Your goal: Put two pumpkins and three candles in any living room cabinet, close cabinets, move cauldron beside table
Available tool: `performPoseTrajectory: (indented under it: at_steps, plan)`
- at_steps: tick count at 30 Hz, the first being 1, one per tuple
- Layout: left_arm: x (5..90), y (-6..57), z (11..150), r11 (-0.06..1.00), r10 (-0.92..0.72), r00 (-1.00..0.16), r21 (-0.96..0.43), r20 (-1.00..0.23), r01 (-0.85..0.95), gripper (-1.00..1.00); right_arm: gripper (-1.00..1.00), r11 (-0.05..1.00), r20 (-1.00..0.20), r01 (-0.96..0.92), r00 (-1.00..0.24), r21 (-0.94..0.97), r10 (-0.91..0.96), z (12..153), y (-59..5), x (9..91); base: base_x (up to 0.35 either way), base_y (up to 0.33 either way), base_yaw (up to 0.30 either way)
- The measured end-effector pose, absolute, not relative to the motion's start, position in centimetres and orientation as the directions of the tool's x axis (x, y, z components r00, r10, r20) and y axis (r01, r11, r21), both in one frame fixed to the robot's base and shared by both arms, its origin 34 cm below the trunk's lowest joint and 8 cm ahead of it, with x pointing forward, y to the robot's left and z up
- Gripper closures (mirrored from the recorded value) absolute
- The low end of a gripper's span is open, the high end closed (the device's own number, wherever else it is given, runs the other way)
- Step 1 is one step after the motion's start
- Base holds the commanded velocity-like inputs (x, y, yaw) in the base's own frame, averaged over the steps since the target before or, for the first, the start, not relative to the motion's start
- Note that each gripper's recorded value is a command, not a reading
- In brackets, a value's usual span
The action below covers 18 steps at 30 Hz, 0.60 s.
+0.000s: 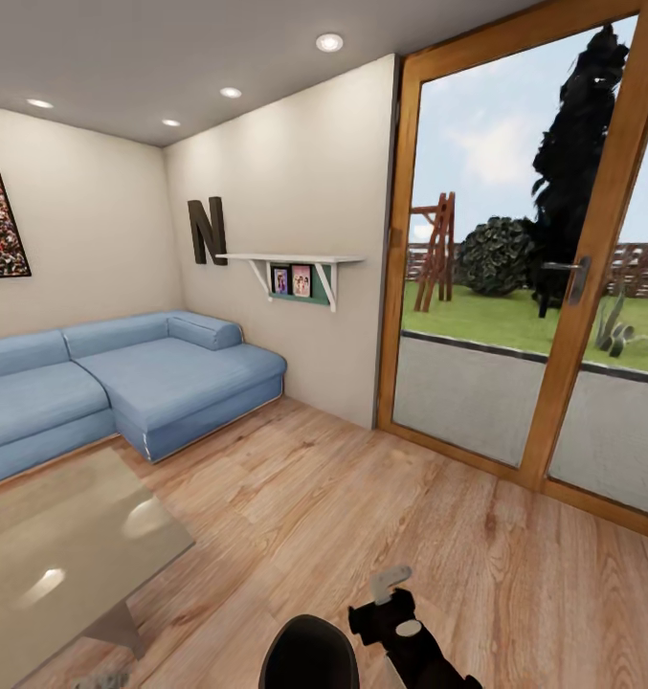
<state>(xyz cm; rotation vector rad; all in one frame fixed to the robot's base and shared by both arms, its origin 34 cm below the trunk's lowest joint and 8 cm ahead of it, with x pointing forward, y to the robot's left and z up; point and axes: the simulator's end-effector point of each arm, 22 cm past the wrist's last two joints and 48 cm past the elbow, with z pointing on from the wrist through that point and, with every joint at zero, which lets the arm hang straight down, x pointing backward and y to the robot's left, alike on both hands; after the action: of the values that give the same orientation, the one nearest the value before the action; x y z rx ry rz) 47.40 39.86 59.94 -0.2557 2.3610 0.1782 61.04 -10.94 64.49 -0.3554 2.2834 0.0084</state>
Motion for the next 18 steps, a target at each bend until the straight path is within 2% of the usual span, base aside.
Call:
performPoseTrajectory:
  at_steps: [10,18]
  plan:
    - [48.1,31.2,60.5,0.983,-0.173,-0.774,-0.057,-0.609,-0.175,-1.0,-1.0,0.959,-0.717,-0.278,-0.657,-0.056,-0.232,64.2,-10.5,60.8,0.0,0.0,0.0]
    - [49.6,29.7,60.9,0.985,-0.17,-0.793,-0.07,-0.585,-0.16,-1.0,-1.0,0.96,-0.718,-0.274,-0.658,-0.051,-0.226,63.9,-10.5,60.8,0.0,0.0,0.0]
